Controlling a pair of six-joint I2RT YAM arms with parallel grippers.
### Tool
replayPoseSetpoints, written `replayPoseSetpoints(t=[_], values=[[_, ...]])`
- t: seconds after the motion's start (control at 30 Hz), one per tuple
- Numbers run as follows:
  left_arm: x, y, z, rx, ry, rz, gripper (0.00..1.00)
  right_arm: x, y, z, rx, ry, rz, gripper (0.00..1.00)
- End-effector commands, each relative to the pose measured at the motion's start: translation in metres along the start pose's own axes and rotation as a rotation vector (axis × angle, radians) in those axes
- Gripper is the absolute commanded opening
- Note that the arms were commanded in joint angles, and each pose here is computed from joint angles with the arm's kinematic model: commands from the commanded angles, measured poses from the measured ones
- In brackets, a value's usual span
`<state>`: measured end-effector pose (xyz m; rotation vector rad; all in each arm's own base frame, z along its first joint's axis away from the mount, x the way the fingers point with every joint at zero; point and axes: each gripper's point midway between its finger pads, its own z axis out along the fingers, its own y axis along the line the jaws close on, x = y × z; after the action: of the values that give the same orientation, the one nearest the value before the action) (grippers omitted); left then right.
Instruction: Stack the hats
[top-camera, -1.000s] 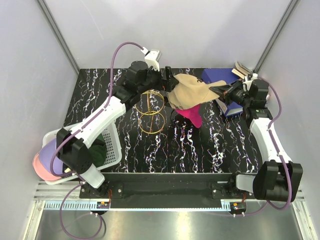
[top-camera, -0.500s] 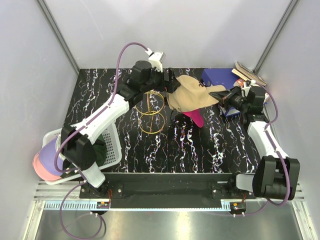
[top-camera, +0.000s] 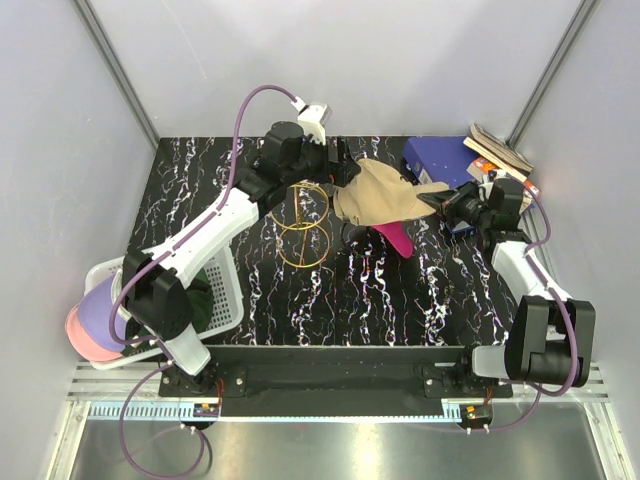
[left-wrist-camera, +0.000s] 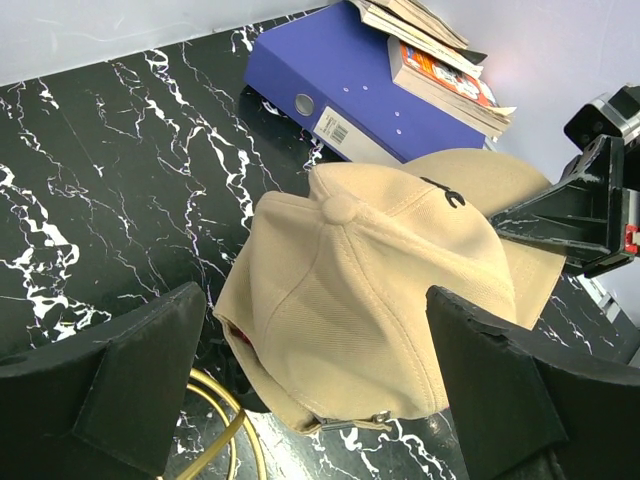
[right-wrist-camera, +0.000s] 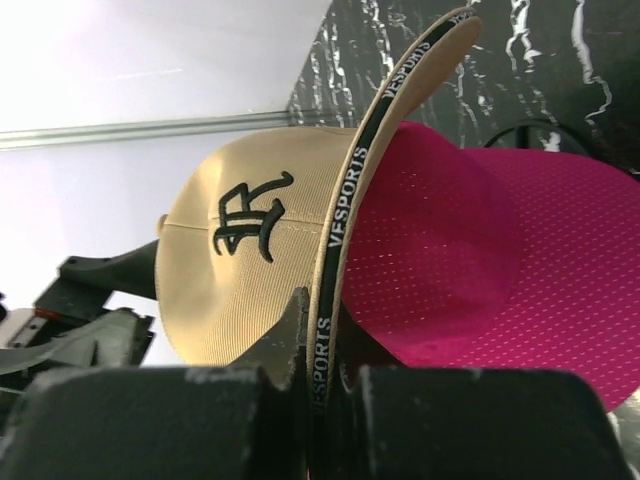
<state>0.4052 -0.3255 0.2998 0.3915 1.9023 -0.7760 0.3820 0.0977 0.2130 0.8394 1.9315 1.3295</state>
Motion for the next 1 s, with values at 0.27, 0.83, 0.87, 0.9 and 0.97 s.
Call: replayPoseSetpoints(t=[0.27,0.83,0.87,0.9,0.97], values=[[0.0,0.0,0.002,0.015,-0.006,0.039,0.96,0.013,-0.057,0.009,0.109,0.116,-0.219,0.0],[0.03,-0.001,0.004,0.052,0.06,0.065,0.96,0.005,-0.083,0.007,0.174,0.068,-0.379,0.33],[0.033,-0.003,0.004,0.057,0.068,0.074,0.96,0.004,-0.077,0.005,0.165,0.062,-0.389,0.41],[0.036,-0.005,0.005,0.062,0.072,0.079,0.96,0.003,-0.073,0.004,0.158,0.058,-0.397,0.54],[0.039,-0.007,0.005,0.067,0.078,0.085,0.96,0.002,-0.067,0.001,0.161,0.048,-0.41,0.66]])
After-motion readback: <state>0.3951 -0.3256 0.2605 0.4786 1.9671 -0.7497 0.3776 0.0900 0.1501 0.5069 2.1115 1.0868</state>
